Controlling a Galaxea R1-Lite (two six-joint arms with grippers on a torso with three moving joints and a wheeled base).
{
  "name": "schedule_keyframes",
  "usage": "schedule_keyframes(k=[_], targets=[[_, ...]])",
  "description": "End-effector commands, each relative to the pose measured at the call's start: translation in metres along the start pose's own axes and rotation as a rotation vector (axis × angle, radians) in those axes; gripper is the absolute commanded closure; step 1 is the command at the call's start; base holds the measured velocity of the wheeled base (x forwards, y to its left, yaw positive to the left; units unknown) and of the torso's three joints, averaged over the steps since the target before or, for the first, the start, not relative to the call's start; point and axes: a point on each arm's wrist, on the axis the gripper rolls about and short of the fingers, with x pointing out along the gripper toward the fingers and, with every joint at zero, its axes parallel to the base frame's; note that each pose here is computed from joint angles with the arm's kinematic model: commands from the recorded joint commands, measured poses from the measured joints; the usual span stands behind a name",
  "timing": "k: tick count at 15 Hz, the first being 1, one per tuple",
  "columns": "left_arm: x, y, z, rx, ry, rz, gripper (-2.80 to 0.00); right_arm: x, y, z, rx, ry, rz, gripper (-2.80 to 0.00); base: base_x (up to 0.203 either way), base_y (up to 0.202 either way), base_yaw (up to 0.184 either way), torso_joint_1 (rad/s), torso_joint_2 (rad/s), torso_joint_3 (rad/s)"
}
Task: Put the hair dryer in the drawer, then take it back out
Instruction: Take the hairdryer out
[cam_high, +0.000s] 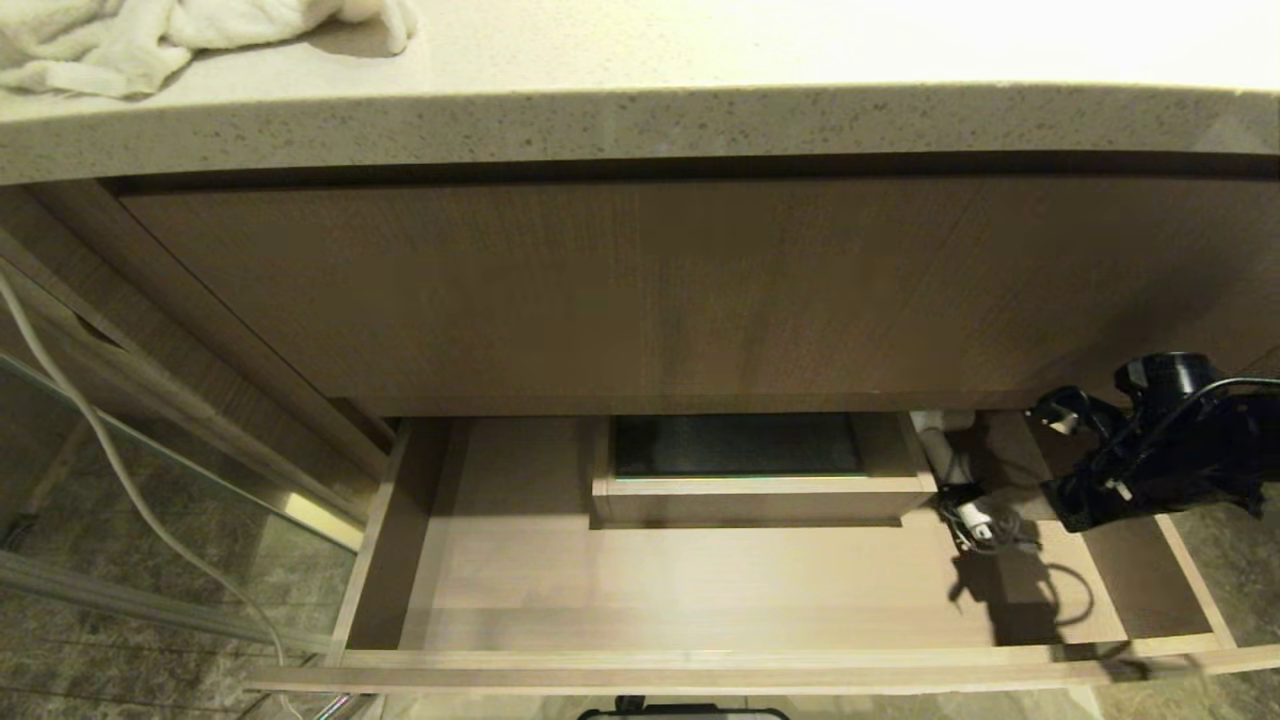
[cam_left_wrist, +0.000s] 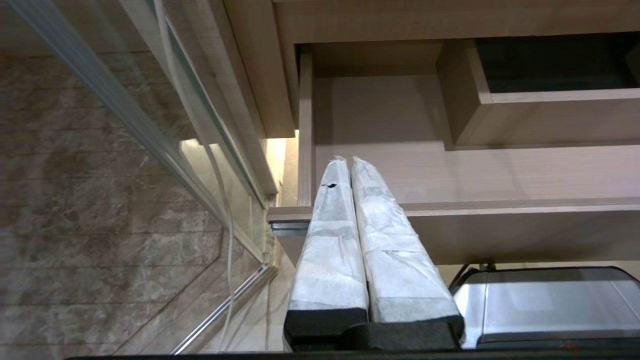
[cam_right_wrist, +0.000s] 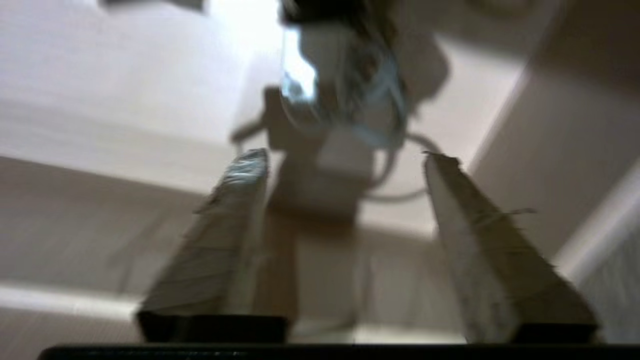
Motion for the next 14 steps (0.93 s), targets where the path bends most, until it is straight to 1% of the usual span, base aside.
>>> schedule_keyframes(k=[1,4,5,6,7,14], targets=[[0.000,0.000,0.000,0.001,0.002,0.000,0.00,0.033,0.003,-0.003,-0.025,-0.019,-0.001,-2.80,0.000,0.000,0.000,0.000,0.00,0.000],[0.000,0.000,0.000,-0.001,0.002,0.000,0.00,0.039,0.002,-0.001,-0.039,-0.044,-0.012,-2.80,0.000,0.000,0.000,0.000,0.00,0.000],[0.000,0.000,0.000,-0.001,0.002,0.000,0.00,0.052,0.002,-0.004,-0.046,-0.052,-0.018,-2.80,0.000,0.000,0.000,0.000,0.00,0.000],[0.000,0.000,0.000,-0.001,0.002,0.000,0.00,0.061,0.000,-0.003,-0.054,-0.087,-0.039,-2.80,0.000,0.000,0.000,0.000,0.00,0.000],[0.000,0.000,0.000,0.000,0.002,0.000,0.00,0.067,-0.001,-0.003,-0.056,-0.096,-0.046,-2.80,0.000,0.000,0.000,0.000,0.00,0.000],[0.000,0.000,0.000,-0.001,0.002,0.000,0.00,0.104,-0.006,-0.006,-0.037,-0.079,-0.039,-2.80,0.000,0.000,0.000,0.000,0.00,0.000]])
